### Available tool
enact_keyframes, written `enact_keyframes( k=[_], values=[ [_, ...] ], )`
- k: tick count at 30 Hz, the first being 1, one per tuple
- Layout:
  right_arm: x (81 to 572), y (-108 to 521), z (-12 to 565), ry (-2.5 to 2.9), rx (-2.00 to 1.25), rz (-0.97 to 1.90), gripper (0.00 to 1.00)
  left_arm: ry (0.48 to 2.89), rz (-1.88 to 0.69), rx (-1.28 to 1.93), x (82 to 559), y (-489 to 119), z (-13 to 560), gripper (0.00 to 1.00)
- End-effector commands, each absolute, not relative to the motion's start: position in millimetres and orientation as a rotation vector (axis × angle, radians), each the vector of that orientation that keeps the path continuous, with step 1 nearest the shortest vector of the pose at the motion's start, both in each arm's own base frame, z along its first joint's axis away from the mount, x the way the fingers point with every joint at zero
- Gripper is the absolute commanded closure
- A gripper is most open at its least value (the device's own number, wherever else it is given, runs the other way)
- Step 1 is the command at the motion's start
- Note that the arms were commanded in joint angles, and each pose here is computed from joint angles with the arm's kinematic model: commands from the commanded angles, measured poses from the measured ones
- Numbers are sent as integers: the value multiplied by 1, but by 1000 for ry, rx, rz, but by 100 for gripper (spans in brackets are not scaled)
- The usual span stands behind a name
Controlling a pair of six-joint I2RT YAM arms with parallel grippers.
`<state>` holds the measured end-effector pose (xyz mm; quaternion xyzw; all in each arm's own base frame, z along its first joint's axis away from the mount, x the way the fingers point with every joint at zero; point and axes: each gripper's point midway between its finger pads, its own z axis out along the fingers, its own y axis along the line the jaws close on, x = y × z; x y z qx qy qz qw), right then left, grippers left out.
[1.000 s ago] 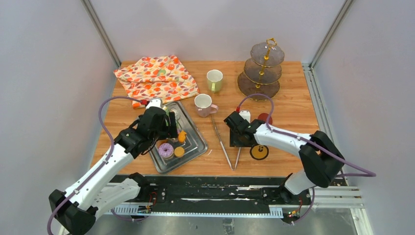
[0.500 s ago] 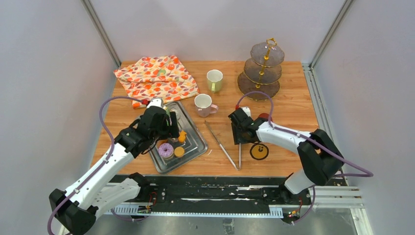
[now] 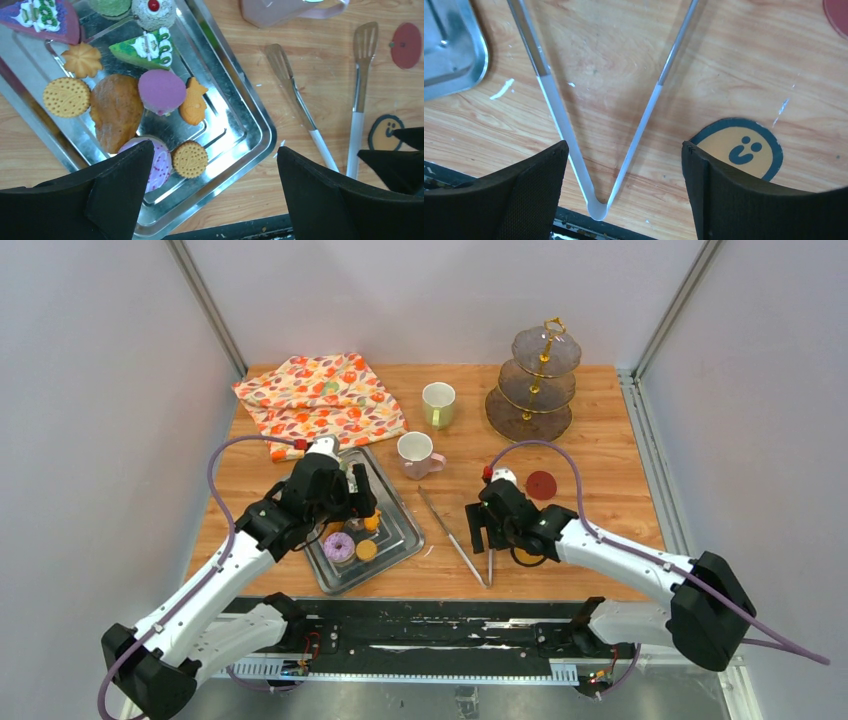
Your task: Serve the afternoon tea
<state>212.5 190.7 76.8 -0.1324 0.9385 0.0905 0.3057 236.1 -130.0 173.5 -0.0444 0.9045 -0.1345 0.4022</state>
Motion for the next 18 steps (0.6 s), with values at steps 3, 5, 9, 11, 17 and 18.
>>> enact_keyframes(
  k=[3, 5, 9, 11, 17, 18],
  values=[
    [196, 190, 57, 2533, -346, 205, 17, 2231, -434, -110, 246, -144, 188, 2],
    [193, 192, 51, 2549, -372, 175, 16, 2236, -437, -92, 245, -145, 187, 2],
    [188, 203, 43, 2551, -424, 195, 16, 2226, -445, -93, 244, -145, 189, 2],
    [188, 208, 43, 2544, -429, 218, 15, 2219, -446, -98, 243, -144, 190, 2],
    [191, 217, 34, 2555, -454, 194, 15, 2217, -459, -108, 242, -144, 189, 2],
    [191, 218, 33, 2560, -455, 188, 15, 2218, -462, -110, 241, -145, 189, 2]
  ],
)
